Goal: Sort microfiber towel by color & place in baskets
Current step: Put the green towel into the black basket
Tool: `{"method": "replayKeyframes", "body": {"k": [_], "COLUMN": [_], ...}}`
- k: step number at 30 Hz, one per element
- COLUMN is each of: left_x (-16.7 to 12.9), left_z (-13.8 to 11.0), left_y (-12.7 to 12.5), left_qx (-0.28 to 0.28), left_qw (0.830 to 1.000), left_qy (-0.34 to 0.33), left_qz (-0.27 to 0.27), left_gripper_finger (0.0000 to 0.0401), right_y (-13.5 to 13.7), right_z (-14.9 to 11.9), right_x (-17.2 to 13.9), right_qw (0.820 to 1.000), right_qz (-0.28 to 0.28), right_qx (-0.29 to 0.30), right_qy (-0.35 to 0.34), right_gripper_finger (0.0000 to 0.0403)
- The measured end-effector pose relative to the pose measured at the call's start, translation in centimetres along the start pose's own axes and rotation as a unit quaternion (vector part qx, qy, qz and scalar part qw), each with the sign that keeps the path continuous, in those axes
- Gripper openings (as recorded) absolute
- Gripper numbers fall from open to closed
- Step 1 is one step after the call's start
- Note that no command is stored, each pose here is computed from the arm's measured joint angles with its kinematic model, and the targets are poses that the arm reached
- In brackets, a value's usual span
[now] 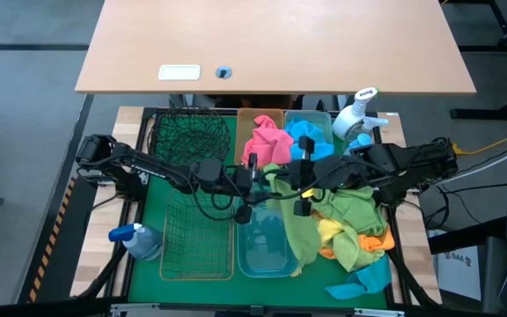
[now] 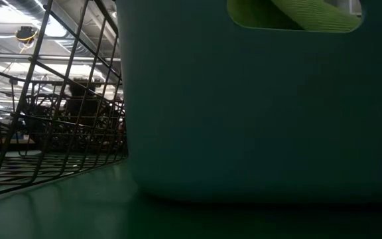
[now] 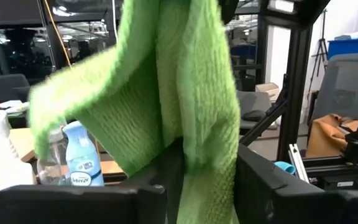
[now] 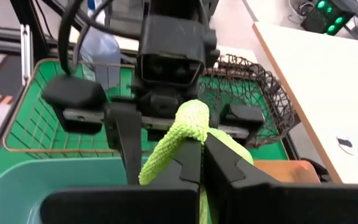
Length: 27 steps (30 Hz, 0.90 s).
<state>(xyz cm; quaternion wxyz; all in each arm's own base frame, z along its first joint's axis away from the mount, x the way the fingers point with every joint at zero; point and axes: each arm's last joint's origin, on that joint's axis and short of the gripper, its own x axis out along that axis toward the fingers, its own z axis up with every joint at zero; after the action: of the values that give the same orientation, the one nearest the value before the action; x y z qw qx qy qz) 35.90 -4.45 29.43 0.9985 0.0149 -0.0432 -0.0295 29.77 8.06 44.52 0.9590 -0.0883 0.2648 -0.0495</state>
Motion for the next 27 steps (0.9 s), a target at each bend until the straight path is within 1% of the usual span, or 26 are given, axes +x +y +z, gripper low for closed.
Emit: {"method": "replayKeyframes", "body": {"k": [2, 7, 9, 11, 13, 17, 20, 22, 25, 27], "left_x": [0.0, 0.0, 0.0, 0.0, 0.0, -0.3, -1.2, -2.0, -3.5, -4.9], "left_z": [0.0, 0.0, 0.0, 0.0, 0.0, 0.5, 2.0, 3.2, 5.2, 6.8], "left_y": [0.0, 0.1, 0.1, 0.1, 0.1, 0.3, 0.9, 1.6, 2.7, 3.5], "left_qx": [0.000, 0.008, 0.022, 0.025, 0.025, 0.025, 0.025, 0.025, 0.026, 0.027], "left_qw": [1.000, 1.000, 1.000, 1.000, 1.000, 1.000, 0.999, 0.999, 0.998, 0.997], "left_qy": [0.000, 0.001, 0.001, 0.001, 0.001, -0.005, -0.010, -0.016, -0.030, -0.043], "left_qz": [0.001, 0.010, 0.010, 0.010, 0.010, 0.012, 0.019, 0.029, 0.046, 0.059], "left_gripper_finger": [0.0080, 0.0011, 0.0008, 0.0009, 0.0006, 0.0004, 0.0004, 0.0004, 0.0004, 0.0004], "right_y": [0.0, 0.0, 0.0, 0.0, 0.0, -0.3, -0.9, -1.5, -2.2, -2.6], "right_z": [0.1, 0.1, 0.1, 0.1, 0.1, 0.5, 0.7, 0.9, 0.8, 0.5], "right_x": [0.0, 0.0, 0.0, 0.0, -0.1, -0.9, -2.3, -3.6, -5.4, -6.2], "right_qw": [1.000, 1.000, 1.000, 1.000, 1.000, 1.000, 1.000, 0.999, 0.998, 0.996], "right_qz": [0.000, 0.000, 0.000, 0.000, 0.005, 0.007, 0.005, 0.003, 0.000, -0.003], "right_qx": [0.002, 0.002, 0.001, 0.001, 0.001, 0.001, -0.009, -0.007, 0.018, 0.021], "right_qy": [-0.005, -0.004, -0.004, -0.004, -0.003, -0.001, 0.021, 0.035, 0.059, 0.083], "right_gripper_finger": [0.0003, 0.0003, 0.0005, 0.0016, 0.0038, 0.0100, 0.0140, 0.0158, 0.0170, 0.0171]}}
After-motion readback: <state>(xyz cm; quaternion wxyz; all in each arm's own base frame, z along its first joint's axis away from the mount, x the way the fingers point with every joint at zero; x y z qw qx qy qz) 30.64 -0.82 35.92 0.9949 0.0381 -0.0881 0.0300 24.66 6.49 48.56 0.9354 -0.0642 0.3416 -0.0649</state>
